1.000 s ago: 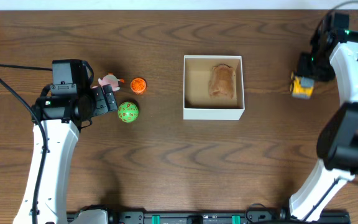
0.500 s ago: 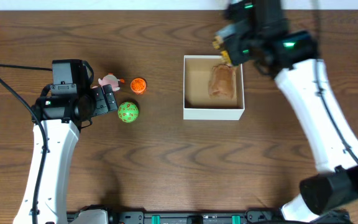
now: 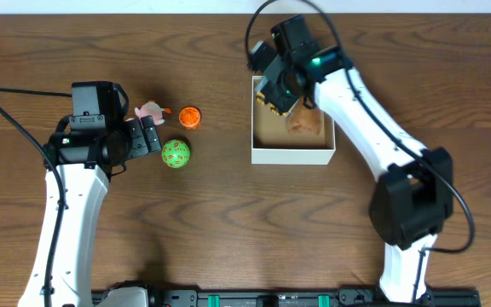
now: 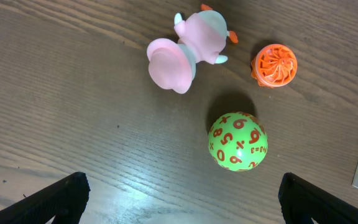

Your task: Pack container

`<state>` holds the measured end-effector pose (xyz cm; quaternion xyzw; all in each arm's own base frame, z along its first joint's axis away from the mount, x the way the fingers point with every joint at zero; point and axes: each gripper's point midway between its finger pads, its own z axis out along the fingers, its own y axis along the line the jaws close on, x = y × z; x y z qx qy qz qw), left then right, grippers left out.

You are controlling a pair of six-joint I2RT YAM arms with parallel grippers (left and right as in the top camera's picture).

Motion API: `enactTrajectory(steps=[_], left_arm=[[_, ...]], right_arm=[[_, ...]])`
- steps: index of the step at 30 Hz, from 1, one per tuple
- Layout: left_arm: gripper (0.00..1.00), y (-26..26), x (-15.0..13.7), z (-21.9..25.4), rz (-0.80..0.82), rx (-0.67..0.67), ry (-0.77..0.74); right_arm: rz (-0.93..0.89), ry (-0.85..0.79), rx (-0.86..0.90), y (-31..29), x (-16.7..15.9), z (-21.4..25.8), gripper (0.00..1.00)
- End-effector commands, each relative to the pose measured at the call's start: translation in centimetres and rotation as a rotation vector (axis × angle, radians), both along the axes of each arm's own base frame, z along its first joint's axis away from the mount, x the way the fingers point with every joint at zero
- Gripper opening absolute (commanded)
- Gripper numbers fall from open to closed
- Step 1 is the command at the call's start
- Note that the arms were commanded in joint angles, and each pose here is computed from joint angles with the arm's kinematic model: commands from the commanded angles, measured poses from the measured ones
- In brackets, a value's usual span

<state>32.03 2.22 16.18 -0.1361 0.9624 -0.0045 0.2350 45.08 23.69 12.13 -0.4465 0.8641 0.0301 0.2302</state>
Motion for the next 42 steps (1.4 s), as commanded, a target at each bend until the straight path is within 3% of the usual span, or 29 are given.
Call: enactTrajectory(steps=[1,7,15,17,19,21,22,26,29,34,38,42], left_arm=[[0.98,0.1,0.3,0.4,0.005,-0.003,-0.007],[0.98,0.1,0.3,0.4,0.005,-0.003,-0.007],[0.98,0.1,0.3,0.4,0.005,-0.003,-0.007],[0.98,0.1,0.3,0.4,0.005,-0.003,-0.007],[0.98,0.1,0.3,0.4,0.005,-0.003,-0.007],[0.98,0.1,0.3,0.4,0.005,-0.003,-0.007],[0.98,0.1,0.3,0.4,0.005,-0.003,-0.007],[0.98,0.1,0.3,0.4,0.005,-0.003,-0.007],[0.98,0.1,0.3,0.4,0.005,-0.003,-0.007],[0.98,0.1,0.3,0.4,0.005,-0.003,-0.007],[0.98,0.2,1.0,0.8,0.005,-0.003,-0.042],[0.98,-1.3,1.7,1.2,0.002,-0.099,-0.076]], right_arm=[[0.253,-0.034,-0.092,0.7,-0.3,-1.7,0.01],[0.492,-0.066,-0.193,0.7,-0.3,-3.6,0.01],[0.537,-0.083,-0.21,0.7,-0.1,-3.8,0.01],[0.537,-0.083,-0.21,0.8,0.0,-4.0,0.06],[0.535,-0.084,-0.209,0.8,0.0,-4.0,0.3],[0.516,-0.088,-0.203,1.0,0.1,-3.9,0.43],[0.491,-0.099,-0.203,1.0,0.4,-3.4,0.99],[0.288,-0.153,-0.191,0.6,1.8,0.0,0.98],[0.033,-0.2,-0.121,-0.4,2.9,4.0,0.99],[-0.31,-0.233,0.018,-3.7,2.5,10.2,0.99],[-0.593,-0.165,0.135,-8.5,1.2,12.6,0.99],[-0.862,-0.004,0.247,-14.3,-0.2,12.1,0.99]])
